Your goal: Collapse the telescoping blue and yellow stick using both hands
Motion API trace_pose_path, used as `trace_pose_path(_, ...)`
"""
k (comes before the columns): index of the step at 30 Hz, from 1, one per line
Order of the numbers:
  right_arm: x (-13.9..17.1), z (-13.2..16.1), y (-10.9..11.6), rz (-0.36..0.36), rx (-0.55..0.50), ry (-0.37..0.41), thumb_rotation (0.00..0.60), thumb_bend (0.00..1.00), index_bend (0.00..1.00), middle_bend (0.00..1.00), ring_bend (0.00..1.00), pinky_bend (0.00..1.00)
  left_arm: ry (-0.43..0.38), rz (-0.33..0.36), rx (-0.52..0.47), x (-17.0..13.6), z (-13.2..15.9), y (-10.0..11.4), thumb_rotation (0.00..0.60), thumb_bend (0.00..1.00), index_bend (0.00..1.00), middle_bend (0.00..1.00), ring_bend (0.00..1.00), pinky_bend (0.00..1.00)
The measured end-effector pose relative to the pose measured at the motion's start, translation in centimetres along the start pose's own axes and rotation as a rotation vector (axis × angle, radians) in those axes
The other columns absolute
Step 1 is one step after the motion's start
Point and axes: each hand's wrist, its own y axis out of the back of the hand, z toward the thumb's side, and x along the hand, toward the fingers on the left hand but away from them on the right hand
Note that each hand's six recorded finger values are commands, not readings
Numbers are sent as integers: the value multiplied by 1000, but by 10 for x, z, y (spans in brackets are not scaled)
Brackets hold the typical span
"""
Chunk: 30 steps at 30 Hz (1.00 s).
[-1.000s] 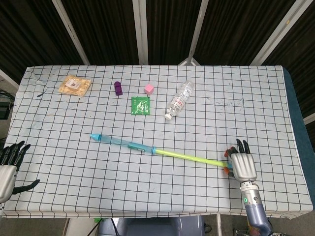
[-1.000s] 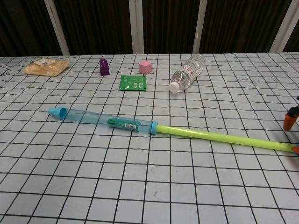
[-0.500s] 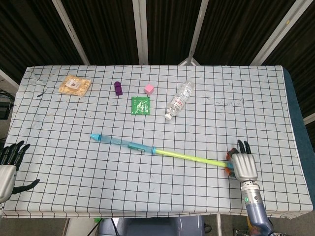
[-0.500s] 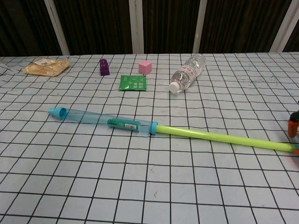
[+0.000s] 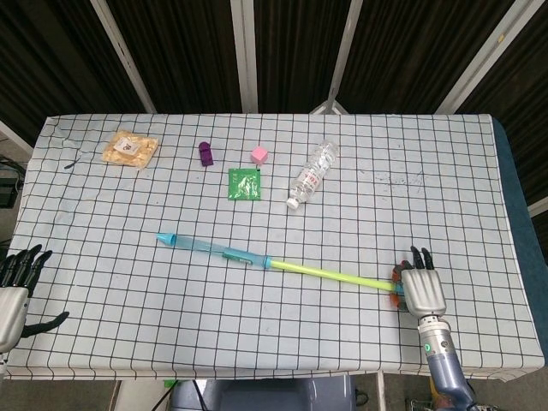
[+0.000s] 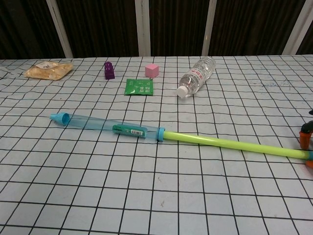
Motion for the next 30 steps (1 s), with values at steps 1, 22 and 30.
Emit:
trace_pose_path(1, 0, 0, 0, 1, -1, 0, 600, 374, 535, 395, 51, 0, 0, 0, 0, 0, 0, 0, 600, 114, 0, 0, 0, 0)
trace_pose_path(22, 1, 5, 10, -21, -25, 32, 600, 455, 752, 572, 216, 0, -28, 11, 10, 4, 6, 1, 600, 114, 0, 0, 0, 0)
trace_pose_path(30, -2, 4, 16, -18, -24, 66, 600, 458, 763, 582, 226, 0, -88, -2, 19, 15, 24, 0, 600, 151, 64, 2, 0, 0)
